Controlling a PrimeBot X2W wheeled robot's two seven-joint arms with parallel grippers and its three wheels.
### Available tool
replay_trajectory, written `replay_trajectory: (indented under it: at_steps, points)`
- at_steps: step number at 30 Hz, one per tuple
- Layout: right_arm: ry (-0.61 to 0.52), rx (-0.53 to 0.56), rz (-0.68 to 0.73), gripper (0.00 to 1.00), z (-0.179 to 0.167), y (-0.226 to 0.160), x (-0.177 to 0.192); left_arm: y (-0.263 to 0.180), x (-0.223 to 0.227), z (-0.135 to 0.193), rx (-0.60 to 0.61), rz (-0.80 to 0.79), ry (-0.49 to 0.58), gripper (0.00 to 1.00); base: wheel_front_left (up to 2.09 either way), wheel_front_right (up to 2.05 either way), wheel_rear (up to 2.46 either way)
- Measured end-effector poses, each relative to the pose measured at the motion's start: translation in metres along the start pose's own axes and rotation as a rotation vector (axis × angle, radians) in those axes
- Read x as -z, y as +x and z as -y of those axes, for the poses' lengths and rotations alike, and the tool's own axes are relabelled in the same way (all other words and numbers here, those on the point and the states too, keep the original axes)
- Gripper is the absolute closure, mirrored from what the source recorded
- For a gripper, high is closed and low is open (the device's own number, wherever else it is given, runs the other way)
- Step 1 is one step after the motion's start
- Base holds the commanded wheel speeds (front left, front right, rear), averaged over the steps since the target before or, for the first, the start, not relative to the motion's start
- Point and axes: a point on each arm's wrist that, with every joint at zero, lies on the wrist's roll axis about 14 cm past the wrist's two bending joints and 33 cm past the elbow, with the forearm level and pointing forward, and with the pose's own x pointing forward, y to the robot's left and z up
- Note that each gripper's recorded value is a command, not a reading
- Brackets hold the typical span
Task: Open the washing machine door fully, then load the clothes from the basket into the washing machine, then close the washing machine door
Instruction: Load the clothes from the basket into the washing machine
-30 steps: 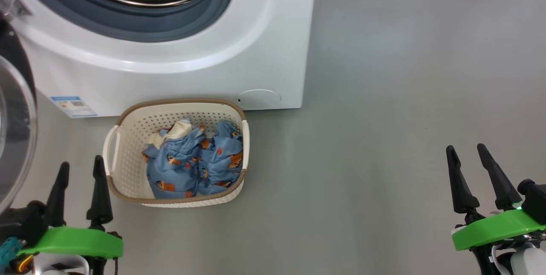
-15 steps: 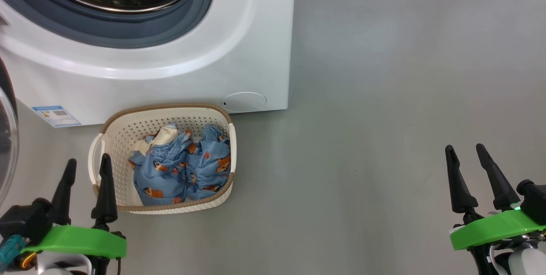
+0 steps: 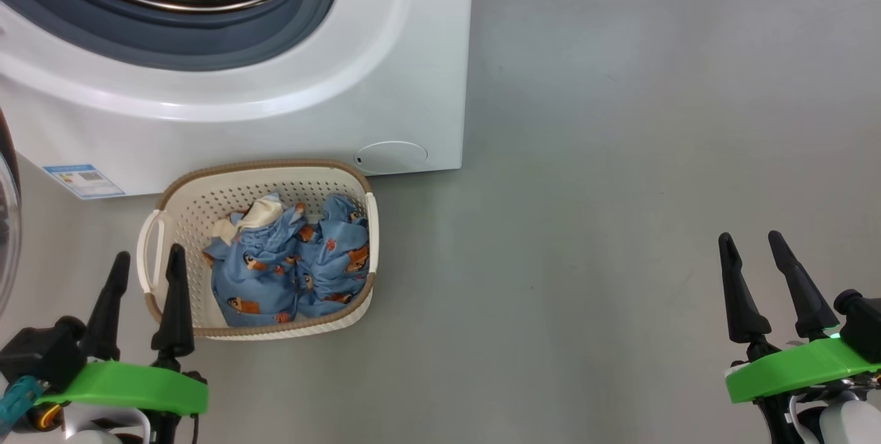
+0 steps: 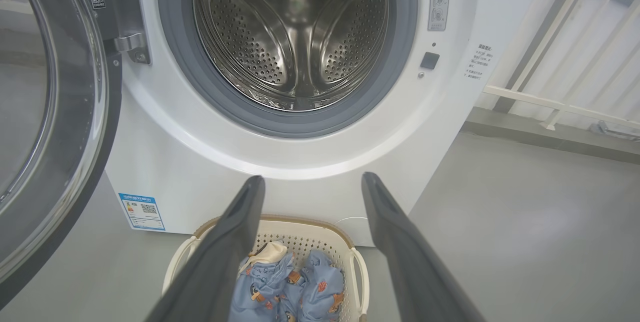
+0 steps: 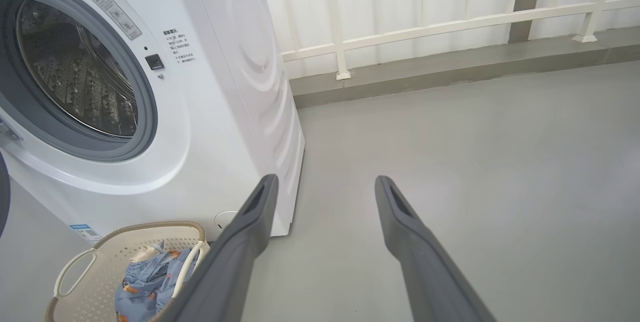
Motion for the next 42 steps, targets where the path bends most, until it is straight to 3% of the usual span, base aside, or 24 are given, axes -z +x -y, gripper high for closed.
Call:
replay_trajectory:
  at_steps: [28,42]
  points:
    - [0.008,-0.001,-0.01,0.0,-0.002,0.0023,0.0051,0.0059,0.0006,-0.0063,-0.008,-0.004,0.014,0.0,0.69,-0.79,0.1]
    - [0.009,-0.015,-0.01,0.0,-0.0068,0.0031,0.0051,0.0048,-0.0012,-0.0082,-0.028,0.005,0.005,0.0,0.09,-0.09,0.0]
